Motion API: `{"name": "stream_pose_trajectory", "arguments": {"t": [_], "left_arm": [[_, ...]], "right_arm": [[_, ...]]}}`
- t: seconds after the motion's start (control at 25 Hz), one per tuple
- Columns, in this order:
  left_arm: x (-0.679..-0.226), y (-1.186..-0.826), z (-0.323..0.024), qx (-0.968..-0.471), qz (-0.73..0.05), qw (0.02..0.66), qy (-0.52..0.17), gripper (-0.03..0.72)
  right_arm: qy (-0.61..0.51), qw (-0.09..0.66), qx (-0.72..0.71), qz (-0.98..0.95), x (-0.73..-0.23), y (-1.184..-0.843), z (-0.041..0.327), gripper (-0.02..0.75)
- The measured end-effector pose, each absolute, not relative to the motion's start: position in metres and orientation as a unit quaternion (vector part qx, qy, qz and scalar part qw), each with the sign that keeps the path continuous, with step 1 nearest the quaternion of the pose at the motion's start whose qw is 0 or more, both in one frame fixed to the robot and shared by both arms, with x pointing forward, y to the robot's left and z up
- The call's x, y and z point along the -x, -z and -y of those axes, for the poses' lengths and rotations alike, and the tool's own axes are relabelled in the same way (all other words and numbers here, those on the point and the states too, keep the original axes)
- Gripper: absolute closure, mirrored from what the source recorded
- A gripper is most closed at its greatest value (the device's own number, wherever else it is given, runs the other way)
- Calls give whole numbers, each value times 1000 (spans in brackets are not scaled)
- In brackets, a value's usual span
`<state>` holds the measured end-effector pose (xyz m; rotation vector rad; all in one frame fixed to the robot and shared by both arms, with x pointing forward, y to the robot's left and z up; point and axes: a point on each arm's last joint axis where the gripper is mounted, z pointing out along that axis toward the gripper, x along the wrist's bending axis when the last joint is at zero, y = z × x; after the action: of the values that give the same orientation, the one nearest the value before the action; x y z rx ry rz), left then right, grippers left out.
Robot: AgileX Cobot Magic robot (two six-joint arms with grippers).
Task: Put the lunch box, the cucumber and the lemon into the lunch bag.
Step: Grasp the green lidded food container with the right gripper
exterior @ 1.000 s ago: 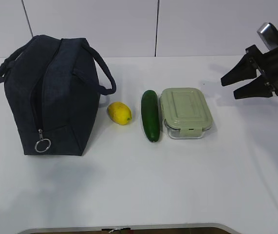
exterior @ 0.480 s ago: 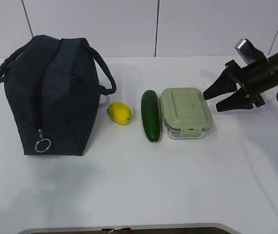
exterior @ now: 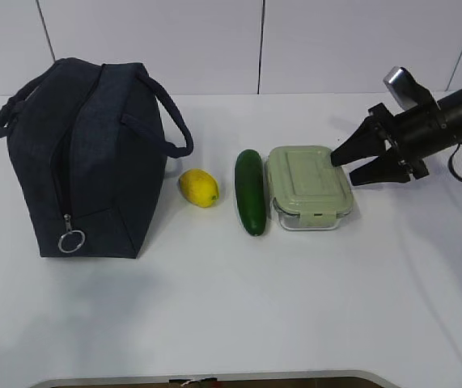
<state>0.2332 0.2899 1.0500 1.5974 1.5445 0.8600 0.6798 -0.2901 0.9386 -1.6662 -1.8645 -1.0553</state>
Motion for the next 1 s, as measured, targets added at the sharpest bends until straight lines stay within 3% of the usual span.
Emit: {"name": "stream_pose_trajectory", "arguments": {"t": [0.44, 1.0], "left_arm": [[-233, -1050, -290, -623, -602, 370, -335, 446], [-233, -1050, -290, -623, -602, 370, -335, 446]], "right_arm": [[378, 231, 601, 666, -683, -917, 286, 234], [387, 234, 582, 676, -683, -916, 271, 234]]}}
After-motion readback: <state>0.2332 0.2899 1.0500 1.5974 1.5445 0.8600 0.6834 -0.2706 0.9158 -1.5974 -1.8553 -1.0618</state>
